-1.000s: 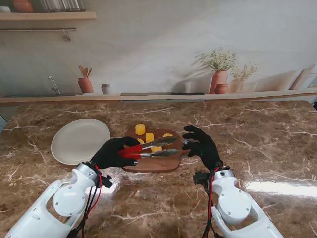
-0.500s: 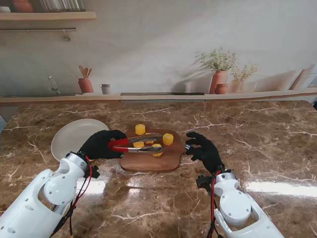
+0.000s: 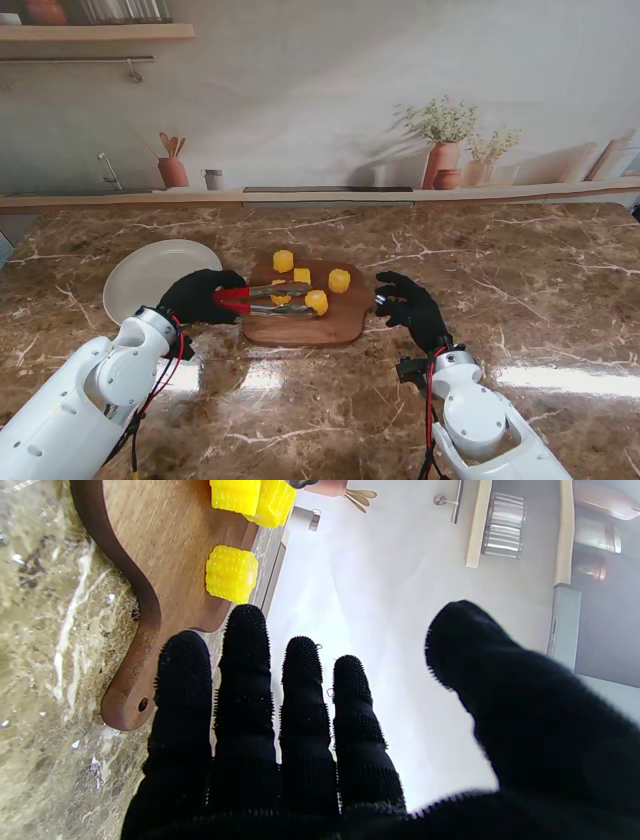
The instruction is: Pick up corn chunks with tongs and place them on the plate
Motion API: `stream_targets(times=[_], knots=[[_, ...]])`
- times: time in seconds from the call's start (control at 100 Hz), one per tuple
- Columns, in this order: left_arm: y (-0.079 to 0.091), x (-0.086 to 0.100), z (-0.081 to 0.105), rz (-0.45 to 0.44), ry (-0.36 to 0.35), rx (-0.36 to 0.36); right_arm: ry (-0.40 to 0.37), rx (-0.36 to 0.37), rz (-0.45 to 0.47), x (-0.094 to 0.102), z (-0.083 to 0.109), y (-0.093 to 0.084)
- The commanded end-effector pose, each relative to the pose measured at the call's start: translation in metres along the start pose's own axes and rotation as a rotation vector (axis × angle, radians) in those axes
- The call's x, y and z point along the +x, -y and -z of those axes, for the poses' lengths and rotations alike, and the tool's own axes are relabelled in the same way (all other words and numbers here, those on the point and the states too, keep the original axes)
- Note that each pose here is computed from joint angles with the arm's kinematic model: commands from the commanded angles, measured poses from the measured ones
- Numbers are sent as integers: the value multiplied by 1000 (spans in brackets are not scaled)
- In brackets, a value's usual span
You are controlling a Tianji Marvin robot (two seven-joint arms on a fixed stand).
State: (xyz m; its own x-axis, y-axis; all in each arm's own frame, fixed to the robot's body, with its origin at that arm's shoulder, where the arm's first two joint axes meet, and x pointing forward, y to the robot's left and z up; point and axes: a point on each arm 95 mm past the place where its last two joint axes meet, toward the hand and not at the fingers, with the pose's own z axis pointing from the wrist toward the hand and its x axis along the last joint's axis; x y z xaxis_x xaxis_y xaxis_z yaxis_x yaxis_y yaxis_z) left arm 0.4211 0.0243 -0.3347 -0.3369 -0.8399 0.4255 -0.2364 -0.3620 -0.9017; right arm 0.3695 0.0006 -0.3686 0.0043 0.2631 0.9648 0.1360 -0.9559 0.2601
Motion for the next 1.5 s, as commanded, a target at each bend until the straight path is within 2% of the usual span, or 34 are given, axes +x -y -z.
stream_targets(times=[0.0,0.62,0.81,1.17,1.49], knots=[[-6,-1,-2,-3,6,-5,18,18,-9,-6,2,3],[-16,8,-17,-150,-25,55,29,46,-40,-11,4,5],[-18,10,-21,-172,-27,42,29,51,-45,-11,5,5],[-23,15,-29,-221,-38,-27,28,59,-58,-11,5,6],[-30,16,-33,-238,-23,-62,25,62,-71,-12,6,7]])
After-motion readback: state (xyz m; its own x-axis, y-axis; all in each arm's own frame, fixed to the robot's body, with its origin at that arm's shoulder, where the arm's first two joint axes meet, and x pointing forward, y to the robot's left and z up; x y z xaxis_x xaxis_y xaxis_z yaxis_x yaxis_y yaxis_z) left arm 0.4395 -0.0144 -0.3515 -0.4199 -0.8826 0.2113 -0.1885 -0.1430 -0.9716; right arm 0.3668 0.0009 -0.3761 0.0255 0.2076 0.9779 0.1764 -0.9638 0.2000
